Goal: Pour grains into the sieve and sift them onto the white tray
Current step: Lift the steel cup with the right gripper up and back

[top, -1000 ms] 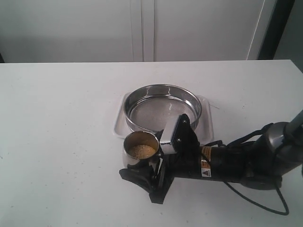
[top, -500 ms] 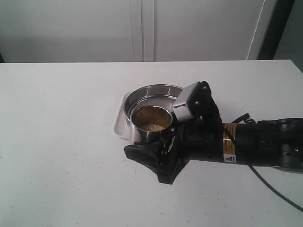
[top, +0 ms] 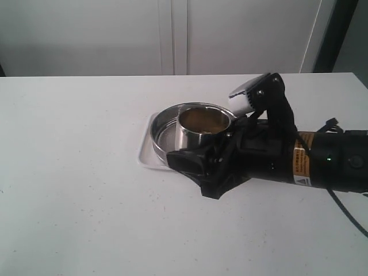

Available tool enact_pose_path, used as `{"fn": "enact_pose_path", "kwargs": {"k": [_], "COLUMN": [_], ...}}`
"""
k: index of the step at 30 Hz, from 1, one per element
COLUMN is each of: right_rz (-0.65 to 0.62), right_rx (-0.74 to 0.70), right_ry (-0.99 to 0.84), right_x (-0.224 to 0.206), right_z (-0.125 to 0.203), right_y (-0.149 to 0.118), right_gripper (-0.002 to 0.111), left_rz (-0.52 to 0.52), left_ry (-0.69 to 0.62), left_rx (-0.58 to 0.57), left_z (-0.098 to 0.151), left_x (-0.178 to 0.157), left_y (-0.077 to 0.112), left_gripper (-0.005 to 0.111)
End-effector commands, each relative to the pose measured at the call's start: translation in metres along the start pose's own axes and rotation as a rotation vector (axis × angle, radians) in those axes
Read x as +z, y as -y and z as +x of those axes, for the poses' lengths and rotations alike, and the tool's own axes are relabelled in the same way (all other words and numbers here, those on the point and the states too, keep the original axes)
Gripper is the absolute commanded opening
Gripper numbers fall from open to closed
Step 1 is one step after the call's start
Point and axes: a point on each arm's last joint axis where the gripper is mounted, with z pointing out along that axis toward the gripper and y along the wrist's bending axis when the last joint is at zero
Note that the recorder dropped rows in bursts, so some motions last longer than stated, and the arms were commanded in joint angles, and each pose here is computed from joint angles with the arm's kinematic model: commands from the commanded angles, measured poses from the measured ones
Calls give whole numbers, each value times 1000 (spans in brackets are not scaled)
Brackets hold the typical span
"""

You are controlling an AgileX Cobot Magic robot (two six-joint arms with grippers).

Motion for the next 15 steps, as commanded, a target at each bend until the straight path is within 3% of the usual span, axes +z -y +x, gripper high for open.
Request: {"fn": "enact_pose_path", "kwargs": {"k": [1,15], "right_rz": [96,197], "right_rx": [24,51], "right_ry": [-20,32], "right_x": [-7,-12], "right_z": [-2,-28], "right_y": [4,22], "right_gripper": [0,0], "left_rz": [0,0], "left_ry": [-7,-7], "left_rx": [-9,-9], "left_z": [3,3], "left_x": [1,1], "left_y": [0,0], "left_gripper": [0,0]}}
